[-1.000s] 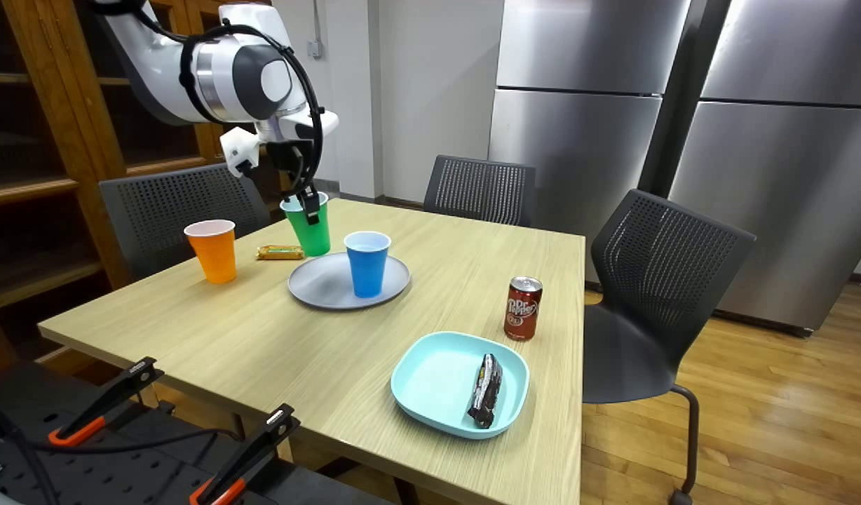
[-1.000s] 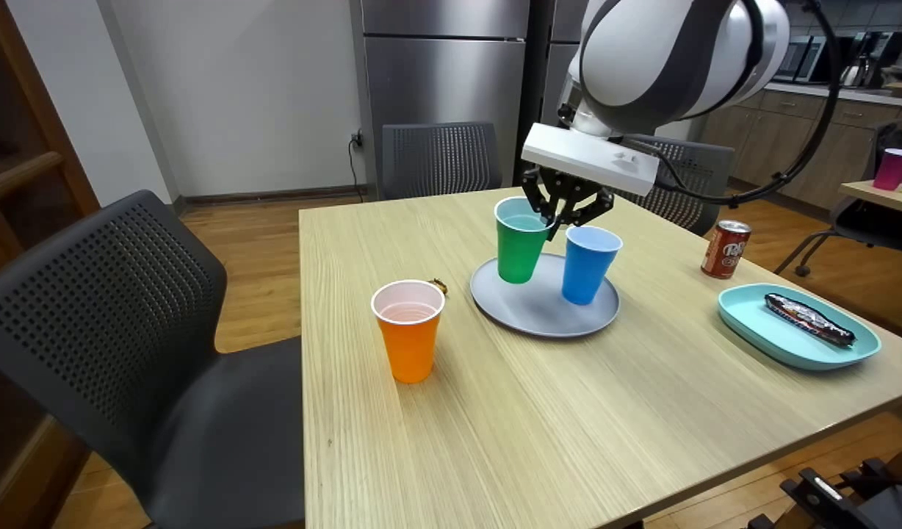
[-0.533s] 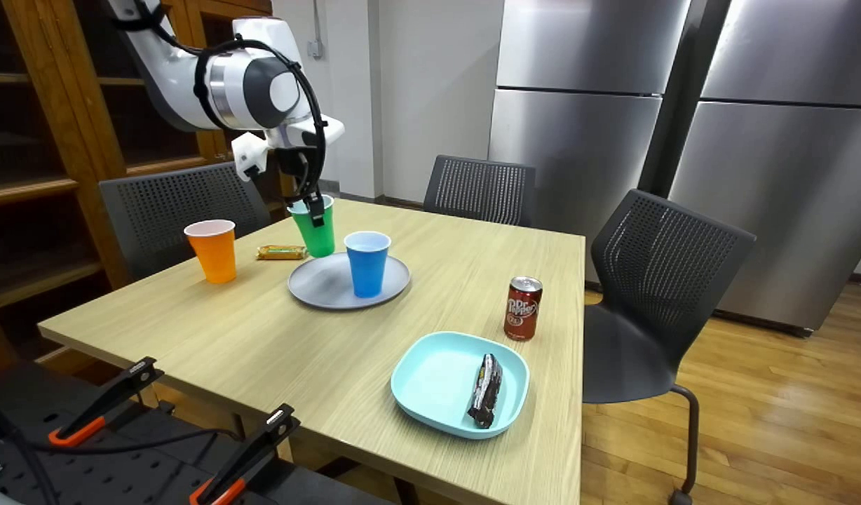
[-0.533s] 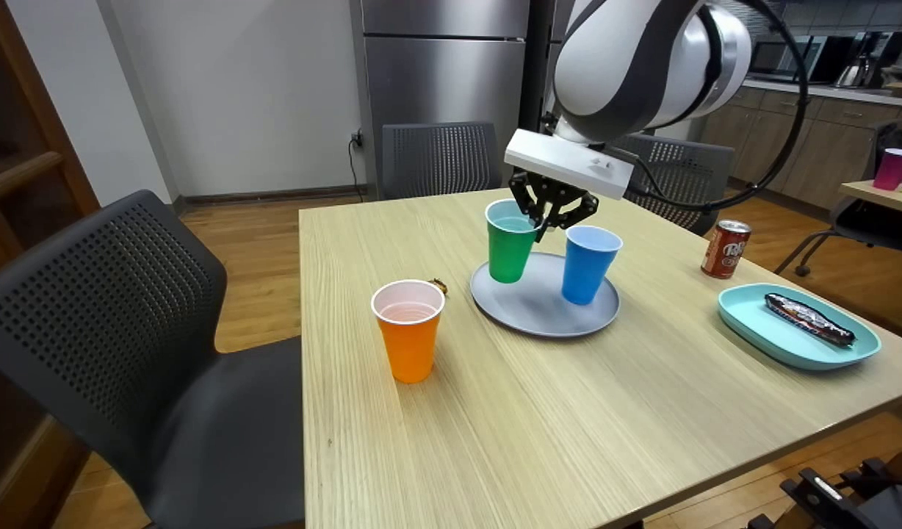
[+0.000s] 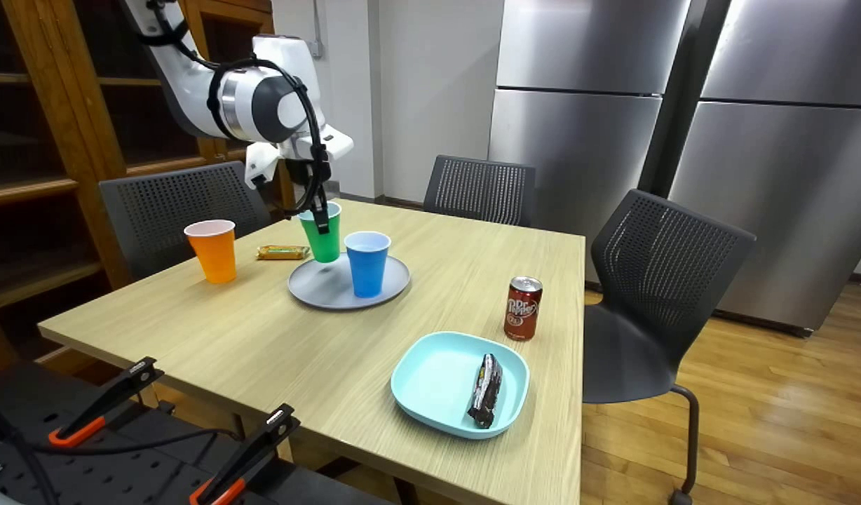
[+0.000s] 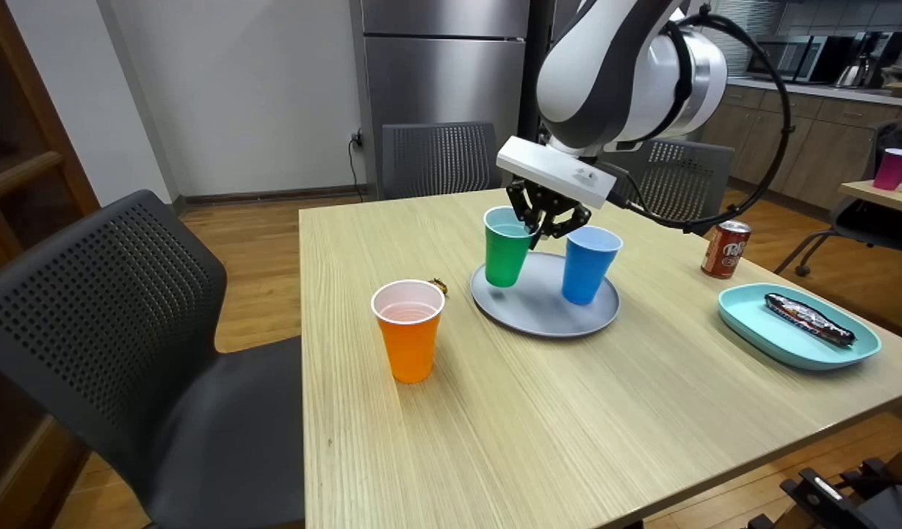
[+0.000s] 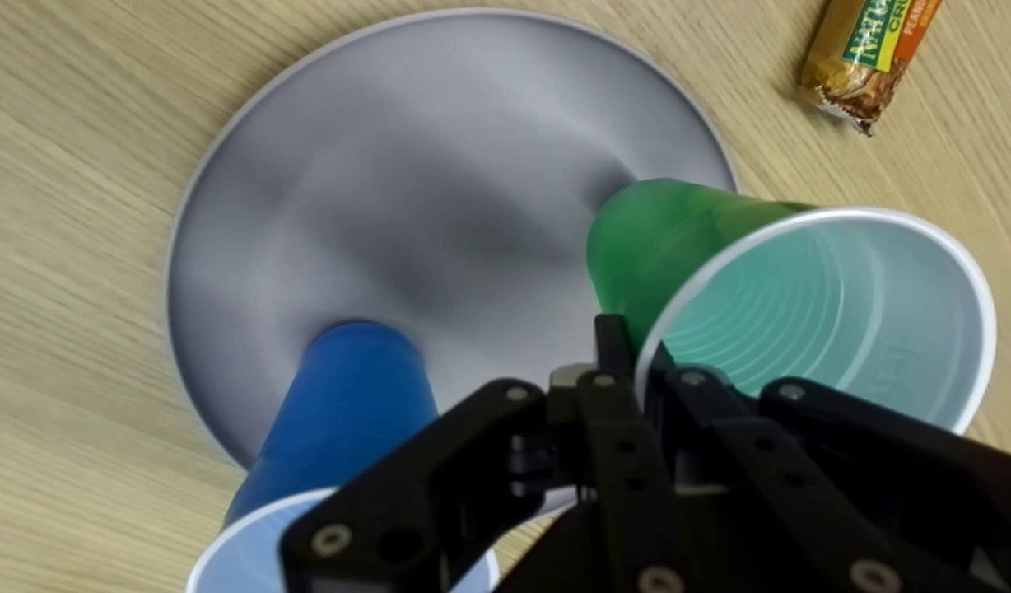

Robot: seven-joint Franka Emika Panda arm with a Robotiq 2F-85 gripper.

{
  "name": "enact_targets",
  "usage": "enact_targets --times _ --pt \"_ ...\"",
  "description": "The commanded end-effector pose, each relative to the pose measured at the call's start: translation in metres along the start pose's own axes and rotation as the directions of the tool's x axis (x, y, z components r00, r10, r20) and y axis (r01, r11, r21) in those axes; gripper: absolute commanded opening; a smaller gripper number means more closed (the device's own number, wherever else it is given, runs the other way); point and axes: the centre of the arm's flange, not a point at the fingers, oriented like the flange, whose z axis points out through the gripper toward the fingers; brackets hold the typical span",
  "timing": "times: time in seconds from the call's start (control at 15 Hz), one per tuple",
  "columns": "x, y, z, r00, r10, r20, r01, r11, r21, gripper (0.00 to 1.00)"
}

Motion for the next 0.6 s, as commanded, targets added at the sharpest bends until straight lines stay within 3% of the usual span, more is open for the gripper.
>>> enact_targets --times 0.0,0.53 --pt "0.0082 -0.0044 0.0079 0.999 0.039 0.014 -0.039 0.999 0.013 0.01" --pt "0.0082 0.0004 0.0177 0.997 0.072 0.038 -0.072 0.997 0.006 0.01"
